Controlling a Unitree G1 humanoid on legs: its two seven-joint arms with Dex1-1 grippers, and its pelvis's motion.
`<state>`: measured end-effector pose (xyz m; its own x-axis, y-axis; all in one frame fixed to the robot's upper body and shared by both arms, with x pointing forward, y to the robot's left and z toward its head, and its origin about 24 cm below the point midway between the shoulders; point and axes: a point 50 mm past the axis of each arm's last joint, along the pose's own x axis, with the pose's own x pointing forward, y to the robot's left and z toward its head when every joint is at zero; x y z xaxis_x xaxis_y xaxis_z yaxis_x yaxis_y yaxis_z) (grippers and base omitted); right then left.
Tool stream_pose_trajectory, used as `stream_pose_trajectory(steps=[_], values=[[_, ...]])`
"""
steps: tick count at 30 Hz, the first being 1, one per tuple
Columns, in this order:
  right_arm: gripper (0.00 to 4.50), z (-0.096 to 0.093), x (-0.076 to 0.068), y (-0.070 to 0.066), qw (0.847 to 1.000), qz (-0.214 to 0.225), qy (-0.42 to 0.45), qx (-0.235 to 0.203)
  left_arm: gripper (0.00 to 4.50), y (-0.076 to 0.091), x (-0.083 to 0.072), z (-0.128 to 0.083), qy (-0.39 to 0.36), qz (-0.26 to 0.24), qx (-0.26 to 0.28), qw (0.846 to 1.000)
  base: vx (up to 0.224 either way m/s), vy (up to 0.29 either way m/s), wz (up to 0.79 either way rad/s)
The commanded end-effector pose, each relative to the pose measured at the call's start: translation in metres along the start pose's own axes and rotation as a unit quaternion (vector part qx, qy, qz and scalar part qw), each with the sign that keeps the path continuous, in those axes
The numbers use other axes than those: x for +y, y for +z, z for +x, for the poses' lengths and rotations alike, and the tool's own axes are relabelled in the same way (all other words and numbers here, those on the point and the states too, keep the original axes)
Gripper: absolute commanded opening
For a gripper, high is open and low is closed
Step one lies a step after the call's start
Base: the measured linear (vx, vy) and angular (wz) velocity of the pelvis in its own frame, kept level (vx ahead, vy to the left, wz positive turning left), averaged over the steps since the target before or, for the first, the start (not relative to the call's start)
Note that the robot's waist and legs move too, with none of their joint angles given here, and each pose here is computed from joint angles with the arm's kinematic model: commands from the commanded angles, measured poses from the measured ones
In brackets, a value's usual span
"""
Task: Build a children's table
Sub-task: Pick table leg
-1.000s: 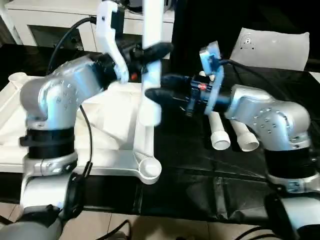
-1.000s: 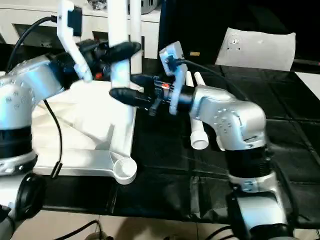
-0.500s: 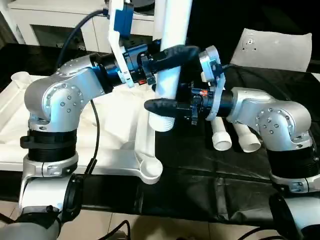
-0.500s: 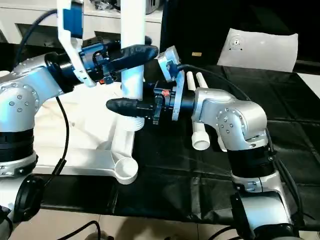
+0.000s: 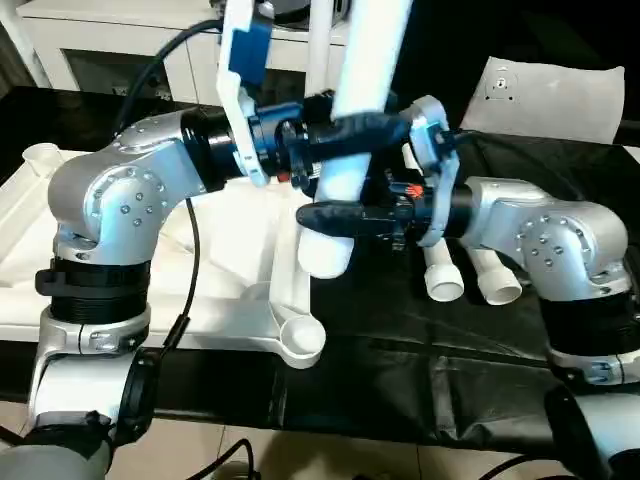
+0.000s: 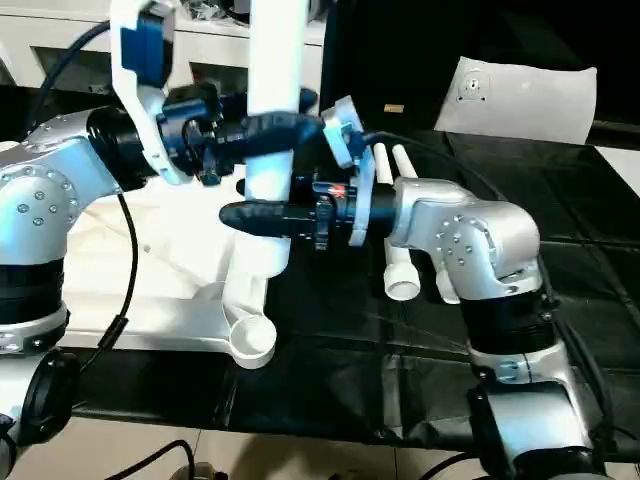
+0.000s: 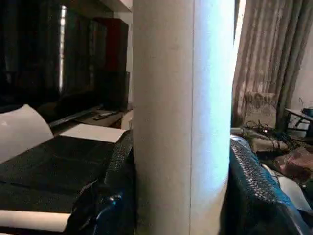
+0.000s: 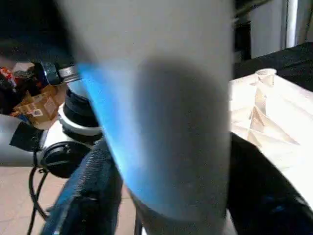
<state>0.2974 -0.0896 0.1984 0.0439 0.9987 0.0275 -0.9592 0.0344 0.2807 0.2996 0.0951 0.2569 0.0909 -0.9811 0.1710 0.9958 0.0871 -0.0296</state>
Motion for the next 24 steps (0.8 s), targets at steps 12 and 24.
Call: stream_pose_trajectory(steps=[12,24], values=[[2.07,0.006,0.006,0.003,0.999,-0.008,0.033,0.003,2.41,0.008,0.002,0.0,0.004,0.018,-0.006,1.0,0.0,0.0,0.0],[1.89,0.011,-0.012,0.005,0.998,-0.021,-0.056,-0.029,3.33,0.018,0.012,-0.017,0.112,0.026,-0.058,0.992,0.0,0.0,0.0]])
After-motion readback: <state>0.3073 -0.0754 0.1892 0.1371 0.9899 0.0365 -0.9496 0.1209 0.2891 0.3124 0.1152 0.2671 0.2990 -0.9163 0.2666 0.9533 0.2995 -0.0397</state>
